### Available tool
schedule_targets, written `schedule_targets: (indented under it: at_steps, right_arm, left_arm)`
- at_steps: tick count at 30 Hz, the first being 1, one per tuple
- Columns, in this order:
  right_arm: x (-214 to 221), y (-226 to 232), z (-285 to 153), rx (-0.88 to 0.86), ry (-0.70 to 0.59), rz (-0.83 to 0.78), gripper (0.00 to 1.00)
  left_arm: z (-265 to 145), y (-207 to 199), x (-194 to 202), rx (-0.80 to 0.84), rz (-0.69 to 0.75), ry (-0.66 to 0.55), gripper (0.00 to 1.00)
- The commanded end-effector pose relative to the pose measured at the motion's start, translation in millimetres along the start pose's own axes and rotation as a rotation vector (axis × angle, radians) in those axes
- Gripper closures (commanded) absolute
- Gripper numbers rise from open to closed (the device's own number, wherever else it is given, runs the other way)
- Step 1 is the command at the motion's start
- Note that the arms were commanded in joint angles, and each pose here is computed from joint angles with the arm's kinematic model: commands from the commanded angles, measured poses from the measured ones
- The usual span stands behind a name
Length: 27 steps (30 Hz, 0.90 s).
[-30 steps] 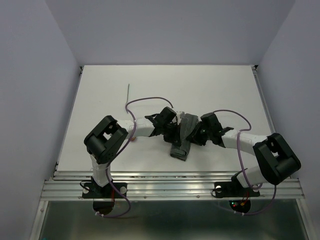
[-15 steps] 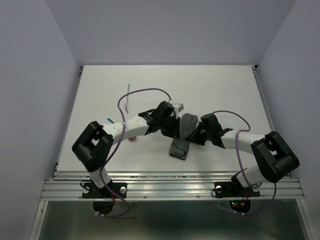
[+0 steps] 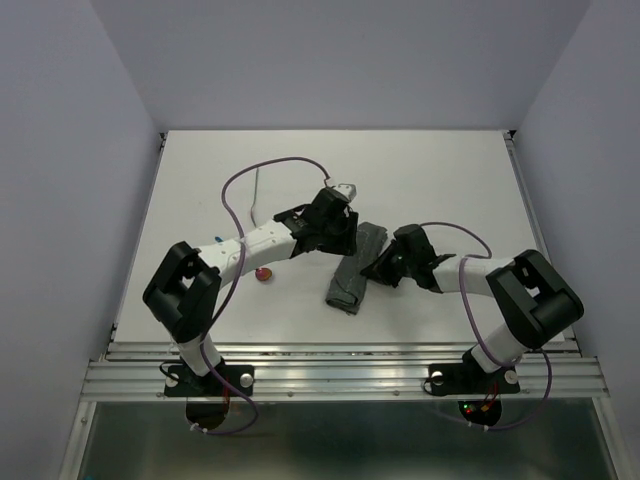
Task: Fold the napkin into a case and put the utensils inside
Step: Fold the 2/3-rectangle-folded napkin at the center of the board.
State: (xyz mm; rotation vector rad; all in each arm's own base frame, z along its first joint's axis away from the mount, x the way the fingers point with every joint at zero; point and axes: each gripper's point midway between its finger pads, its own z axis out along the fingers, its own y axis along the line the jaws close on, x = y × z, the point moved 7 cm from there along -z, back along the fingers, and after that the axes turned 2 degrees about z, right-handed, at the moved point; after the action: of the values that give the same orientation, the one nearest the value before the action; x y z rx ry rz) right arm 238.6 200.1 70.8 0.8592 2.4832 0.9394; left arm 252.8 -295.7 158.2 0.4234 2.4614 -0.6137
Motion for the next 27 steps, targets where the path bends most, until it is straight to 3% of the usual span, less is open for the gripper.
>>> schedule_targets:
  at_steps: [1,4,5,7,8,14,19,22,27]
  right_arm:
    - [-3.6,11.5,5.5,0.040,-0.023,-0.013,0.85]
    - [-8.3,10.7,0.4,0.066,-0.065,-0.046,0.71]
    - [-9.5,10.0,-2.3,0.071,-0.076,-0.072,0.57]
    - [-10.5,5.1,-9.7,0.108,-0.092,-0.100,0.45]
    - [-14.7,2.8,-13.1,0.120,-0.104,-0.125,0.34]
    - [-42.9,-5.1,-41.7,0.196,-0.200,-0.191,0.08]
    - [-75.2,2.2,-56.5,0.183,-0.229,-0.260,0.05]
    - [-89.4,17.9,-56.8,0.147,-0.224,-0.329,0.09]
    - [-114.2,43.6,-50.8,0.107,-0.265,-0.372,0.15]
  left_arm:
    - [-13.5,7.0,-27.5,-0.087,-0.053,-0.105,0.44]
    - [-12.1,12.4,-33.7,-0.126,-0.082,-0.114,0.43]
    - [-11.9,12.6,-36.1,-0.134,-0.088,-0.117,0.43]
    - [-11.9,12.8,-38.9,-0.142,-0.097,-0.124,0.43]
    - [-12.4,13.3,-40.9,-0.152,-0.100,-0.134,0.41]
    - [-9.3,14.3,-42.4,-0.149,-0.114,-0.143,0.39]
    - [4.0,15.9,-34.0,-0.149,-0.169,-0.129,0.43]
    - [18.6,18.3,-27.4,-0.144,-0.185,-0.108,0.54]
    - [24.7,17.6,-29.2,-0.154,-0.203,-0.098,0.56]
